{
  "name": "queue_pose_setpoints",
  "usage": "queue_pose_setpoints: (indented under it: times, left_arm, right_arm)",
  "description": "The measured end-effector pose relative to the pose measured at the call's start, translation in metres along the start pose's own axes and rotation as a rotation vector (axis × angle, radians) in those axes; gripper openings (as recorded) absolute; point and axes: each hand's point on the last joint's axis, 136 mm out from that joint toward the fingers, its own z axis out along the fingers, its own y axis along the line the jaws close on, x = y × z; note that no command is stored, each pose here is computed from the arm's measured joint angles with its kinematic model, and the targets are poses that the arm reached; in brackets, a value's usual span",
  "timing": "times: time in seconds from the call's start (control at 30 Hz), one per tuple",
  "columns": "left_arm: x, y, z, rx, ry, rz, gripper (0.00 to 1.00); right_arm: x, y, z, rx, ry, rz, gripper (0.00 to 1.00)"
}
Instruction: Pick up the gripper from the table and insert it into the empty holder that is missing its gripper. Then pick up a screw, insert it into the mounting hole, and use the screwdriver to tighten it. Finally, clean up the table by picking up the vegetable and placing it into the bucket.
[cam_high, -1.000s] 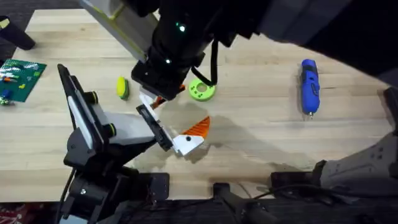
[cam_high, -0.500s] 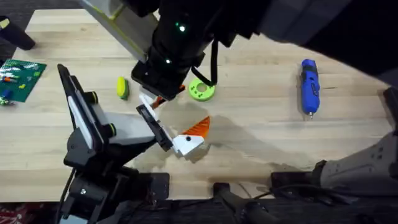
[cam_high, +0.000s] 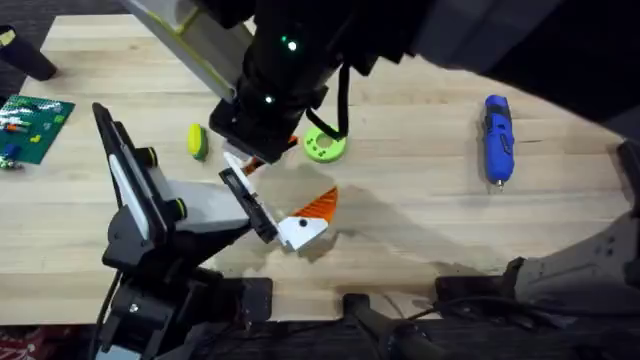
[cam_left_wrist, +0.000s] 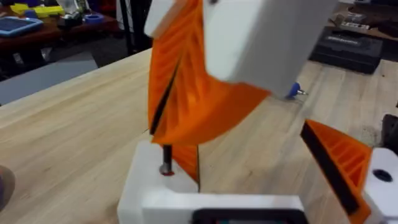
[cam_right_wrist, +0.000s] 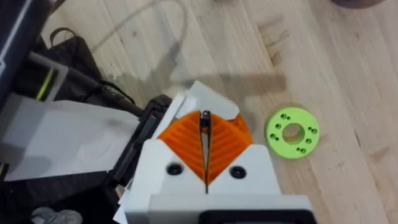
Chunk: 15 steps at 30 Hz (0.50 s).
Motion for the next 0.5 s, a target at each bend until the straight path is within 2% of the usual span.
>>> queue_pose_setpoints:
  times: [0.5]
  left_arm:
    - [0.0000, 0.0000, 0.0000, 0.000, 0.000, 0.000, 0.989]
  right_arm:
    - [0.0017, -0.0001, 0.0061, -0.003, 0.016, 0.001, 0.008]
